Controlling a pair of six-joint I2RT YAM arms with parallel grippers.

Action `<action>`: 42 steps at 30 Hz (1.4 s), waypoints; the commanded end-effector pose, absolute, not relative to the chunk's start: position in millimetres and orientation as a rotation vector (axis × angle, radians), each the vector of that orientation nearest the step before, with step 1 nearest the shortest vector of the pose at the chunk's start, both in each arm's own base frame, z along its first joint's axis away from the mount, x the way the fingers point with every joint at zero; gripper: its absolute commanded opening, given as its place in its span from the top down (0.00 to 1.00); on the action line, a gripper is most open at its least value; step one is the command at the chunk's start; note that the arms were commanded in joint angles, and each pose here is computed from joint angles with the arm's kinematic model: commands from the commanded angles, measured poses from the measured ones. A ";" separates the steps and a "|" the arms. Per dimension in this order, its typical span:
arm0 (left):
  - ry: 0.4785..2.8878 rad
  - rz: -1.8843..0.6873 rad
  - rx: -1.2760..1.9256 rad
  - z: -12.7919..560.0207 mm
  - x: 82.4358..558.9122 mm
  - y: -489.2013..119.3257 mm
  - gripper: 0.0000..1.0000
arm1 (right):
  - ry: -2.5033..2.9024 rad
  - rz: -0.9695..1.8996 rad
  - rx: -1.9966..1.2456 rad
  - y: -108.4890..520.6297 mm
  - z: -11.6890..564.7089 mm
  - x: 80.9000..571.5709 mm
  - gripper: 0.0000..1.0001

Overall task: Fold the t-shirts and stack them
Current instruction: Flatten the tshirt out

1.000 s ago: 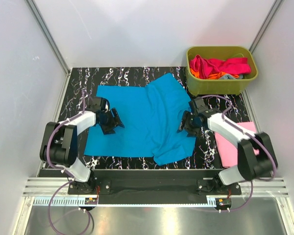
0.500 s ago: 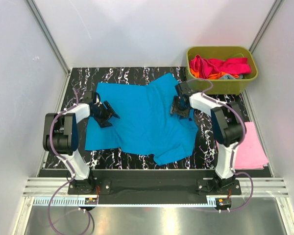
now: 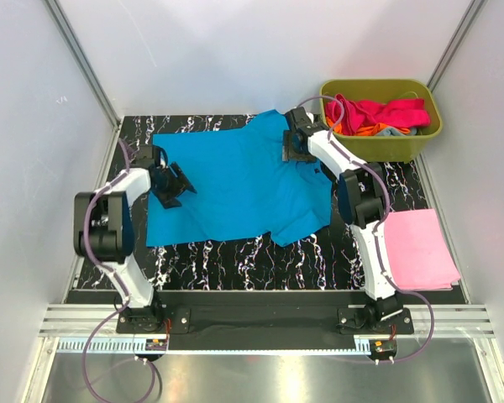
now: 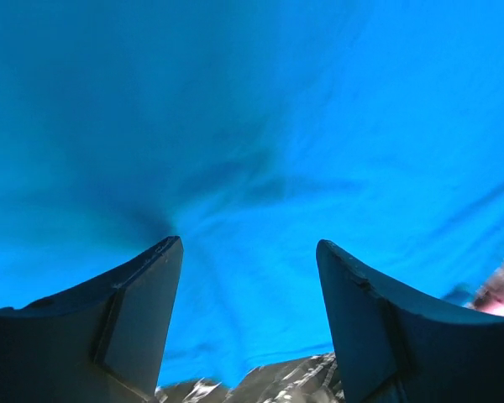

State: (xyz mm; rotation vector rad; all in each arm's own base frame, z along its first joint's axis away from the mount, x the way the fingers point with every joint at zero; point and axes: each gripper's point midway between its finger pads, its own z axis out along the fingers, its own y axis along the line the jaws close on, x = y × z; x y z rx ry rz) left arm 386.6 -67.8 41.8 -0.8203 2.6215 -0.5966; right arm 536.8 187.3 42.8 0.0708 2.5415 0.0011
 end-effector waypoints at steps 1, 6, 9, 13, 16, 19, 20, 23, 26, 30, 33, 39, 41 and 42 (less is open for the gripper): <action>2.488 -0.362 -0.755 98.4 371.9 -33.1 0.30 | 2.468 -0.057 0.094 169.3 112.1 528.2 0.27; 2.415 -0.085 -0.937 99.4 296.7 6.9 0.30 | 2.499 0.040 0.142 161.1 142.7 466.5 0.23; 2.332 -0.013 -1.082 96.9 263.2 30.3 0.32 | 2.498 0.179 0.138 165.7 158.0 427.3 0.20; 2.366 0.005 -1.284 63.9 229.3 42.3 0.37 | 2.525 0.353 0.161 175.7 159.8 375.7 0.20; 2.375 0.000 -1.390 54.4 227.3 52.8 0.41 | 2.543 0.445 0.176 179.8 154.6 343.6 0.22; 2.404 0.015 -1.436 46.8 228.4 61.5 0.42 | 2.575 0.502 0.205 178.3 143.2 318.4 0.29; 2.402 0.024 -1.443 47.7 230.3 64.6 0.43 | 2.565 0.531 0.202 178.9 146.0 311.9 0.30; 2.422 0.028 -1.484 37.5 226.9 63.3 0.44 | 2.581 0.538 0.227 172.8 133.2 294.7 0.33; 2.431 -0.020 -1.501 29.0 230.2 58.3 0.44 | 2.589 0.530 0.235 167.1 126.0 281.8 0.33; 2.446 -0.079 -1.511 18.2 234.1 51.0 0.44 | 2.591 0.507 0.242 159.8 119.3 272.6 0.34; 2.453 -0.072 -1.516 12.2 234.7 51.8 0.45 | 2.592 0.487 0.235 155.6 116.0 269.0 0.34; 2.468 -0.052 -1.509 4.2 242.8 56.9 0.52 | 2.602 0.477 0.227 153.3 111.1 265.1 0.34; 2.467 -0.068 -1.503 4.9 247.4 56.6 0.59 | 2.619 0.482 0.234 154.0 106.4 262.2 0.34; 2.471 -0.069 -1.503 3.6 248.0 56.5 0.60 | 2.623 0.487 0.244 154.4 104.8 261.1 0.34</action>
